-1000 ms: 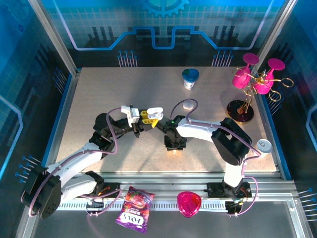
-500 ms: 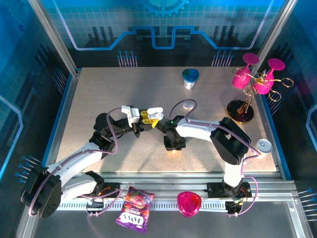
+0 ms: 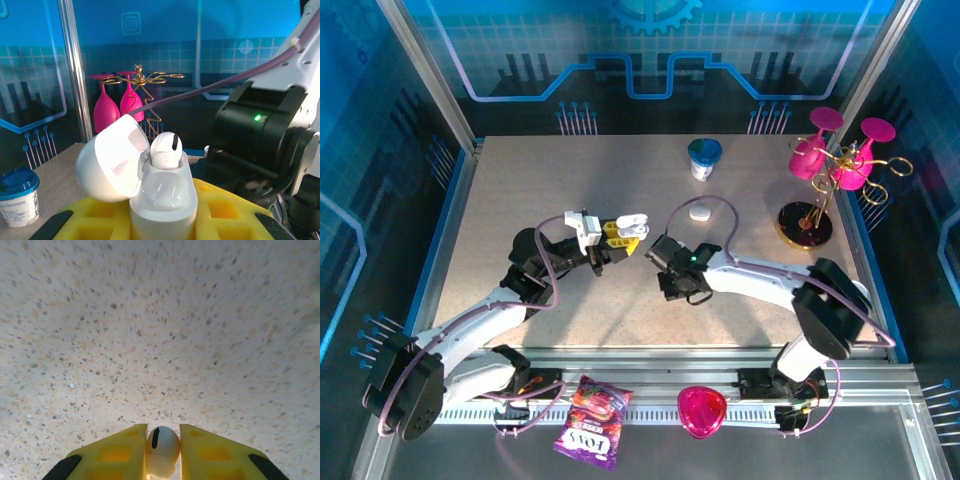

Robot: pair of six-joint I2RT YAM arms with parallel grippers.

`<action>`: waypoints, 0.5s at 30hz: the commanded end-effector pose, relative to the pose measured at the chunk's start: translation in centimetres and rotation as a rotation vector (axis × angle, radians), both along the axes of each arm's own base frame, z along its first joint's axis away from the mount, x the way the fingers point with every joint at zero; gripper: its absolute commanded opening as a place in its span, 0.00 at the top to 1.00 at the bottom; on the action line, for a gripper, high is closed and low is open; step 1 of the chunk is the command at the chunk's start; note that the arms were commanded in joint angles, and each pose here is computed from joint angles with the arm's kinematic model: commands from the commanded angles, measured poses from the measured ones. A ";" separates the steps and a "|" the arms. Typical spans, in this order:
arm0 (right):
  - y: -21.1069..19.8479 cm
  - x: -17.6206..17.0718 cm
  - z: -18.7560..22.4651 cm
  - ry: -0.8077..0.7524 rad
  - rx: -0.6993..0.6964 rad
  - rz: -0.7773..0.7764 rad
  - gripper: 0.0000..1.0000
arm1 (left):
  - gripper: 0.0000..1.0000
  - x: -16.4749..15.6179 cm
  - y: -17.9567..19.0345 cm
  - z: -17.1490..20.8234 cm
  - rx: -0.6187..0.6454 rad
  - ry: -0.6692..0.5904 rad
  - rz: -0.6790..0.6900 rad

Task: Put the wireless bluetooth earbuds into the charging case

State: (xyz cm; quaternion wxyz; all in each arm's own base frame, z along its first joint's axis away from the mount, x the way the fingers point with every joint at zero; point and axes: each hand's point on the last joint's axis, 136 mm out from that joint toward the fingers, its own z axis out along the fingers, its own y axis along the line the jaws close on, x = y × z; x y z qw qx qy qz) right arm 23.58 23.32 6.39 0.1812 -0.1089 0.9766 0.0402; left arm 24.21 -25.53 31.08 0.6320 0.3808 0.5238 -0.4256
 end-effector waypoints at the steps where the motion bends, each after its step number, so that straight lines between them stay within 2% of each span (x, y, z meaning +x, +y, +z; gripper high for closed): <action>1: -0.4 1.4 2.2 -0.167 0.022 0.045 0.79 | 0.84 0.1 0.6 2.1 -0.042 -0.036 0.025; 7: -0.5 1.6 6.9 -0.372 0.199 0.116 0.78 | 0.84 0.5 0.3 1.7 -0.031 0.000 0.025; 12: 0.0 1.1 13.1 -0.570 0.415 0.204 0.82 | 0.84 0.8 -0.2 1.4 -0.042 0.041 0.008; 15: -0.1 0.5 16.4 -0.651 0.491 0.252 0.83 | 0.84 0.7 -0.8 1.0 -0.041 0.056 0.003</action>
